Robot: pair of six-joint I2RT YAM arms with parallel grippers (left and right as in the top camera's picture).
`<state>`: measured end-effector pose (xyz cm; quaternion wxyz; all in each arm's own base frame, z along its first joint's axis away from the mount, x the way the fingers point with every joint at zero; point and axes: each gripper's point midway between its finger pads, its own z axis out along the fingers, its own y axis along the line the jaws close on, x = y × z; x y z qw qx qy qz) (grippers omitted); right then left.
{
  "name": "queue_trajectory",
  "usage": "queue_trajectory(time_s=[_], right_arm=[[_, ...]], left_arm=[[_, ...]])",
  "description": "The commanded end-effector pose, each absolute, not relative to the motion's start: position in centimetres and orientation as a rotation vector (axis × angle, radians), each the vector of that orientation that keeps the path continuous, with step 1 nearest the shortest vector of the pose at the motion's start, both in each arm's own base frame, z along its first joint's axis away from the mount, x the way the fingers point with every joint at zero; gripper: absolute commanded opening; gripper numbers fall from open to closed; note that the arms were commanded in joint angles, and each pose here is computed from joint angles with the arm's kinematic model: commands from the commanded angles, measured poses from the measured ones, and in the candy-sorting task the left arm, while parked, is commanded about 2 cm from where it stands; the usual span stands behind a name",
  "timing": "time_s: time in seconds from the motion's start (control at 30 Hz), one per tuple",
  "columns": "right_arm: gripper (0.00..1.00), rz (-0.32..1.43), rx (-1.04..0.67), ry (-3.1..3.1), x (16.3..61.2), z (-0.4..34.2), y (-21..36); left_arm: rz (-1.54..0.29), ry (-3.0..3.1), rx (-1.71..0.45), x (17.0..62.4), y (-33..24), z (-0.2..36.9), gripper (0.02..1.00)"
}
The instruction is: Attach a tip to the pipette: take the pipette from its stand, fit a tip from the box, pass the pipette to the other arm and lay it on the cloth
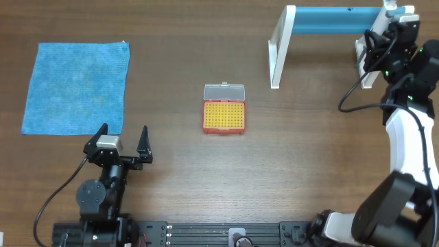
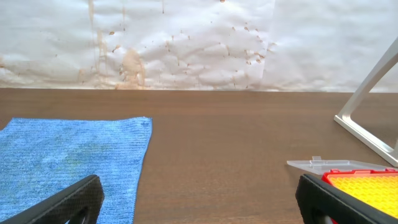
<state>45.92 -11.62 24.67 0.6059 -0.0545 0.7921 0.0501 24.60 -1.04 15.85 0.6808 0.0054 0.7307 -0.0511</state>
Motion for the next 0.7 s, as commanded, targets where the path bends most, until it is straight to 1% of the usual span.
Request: queue_trajectory(time_s=[0.03, 0.07, 0.17, 0.3, 0.37, 0.47, 0.57, 0.63, 0.7], right_arm=[[0.084, 0.066, -0.157, 1.717, 44.4, 30.4, -11.1], [0.084, 0.072, -0.181, 1.688, 43.9, 31.7, -10.5], [0.080, 0.139, -0.211, 1.640, 42.7, 33.9, -8.8], [0.080, 0.303, -0.281, 1.570, 40.2, 37.1, -5.3], [0.080, 0.393, -0.370, 1.533, 38.7, 38.3, -2.7], [0.082, 0.528, -0.550, 1.465, 36.4, 39.8, 2.8], [0.080, 0.639, -0.675, 1.420, 35.0, 39.8, 8.2], [0.080, 0.707, -0.767, 1.393, 34.2, 39.1, 12.1], [0.080, 0.761, -0.810, 1.390, 33.7, 38.3, 14.6]], left_arm=[[-0.119, 1.645, 0.002, 24.6, -1.0, 15.7, 0.996], [-0.119, 1.645, 0.002, 24.6, -1.0, 15.7, 0.998], [-0.119, 1.645, 0.002, 24.6, -1.0, 15.7, 0.996], [-0.119, 1.645, 0.002, 24.6, -1.0, 15.7, 0.998], [-0.119, 1.645, 0.002, 24.6, -1.0, 15.7, 0.996], [-0.119, 1.645, 0.002, 24.6, -1.0, 15.7, 0.998], [-0.119, 1.645, 0.002, 24.6, -1.0, 15.7, 0.996], [-0.119, 1.645, 0.002, 24.6, -1.0, 15.7, 0.996], [-0.119, 1.645, 0.002, 24.6, -1.0, 15.7, 0.996]])
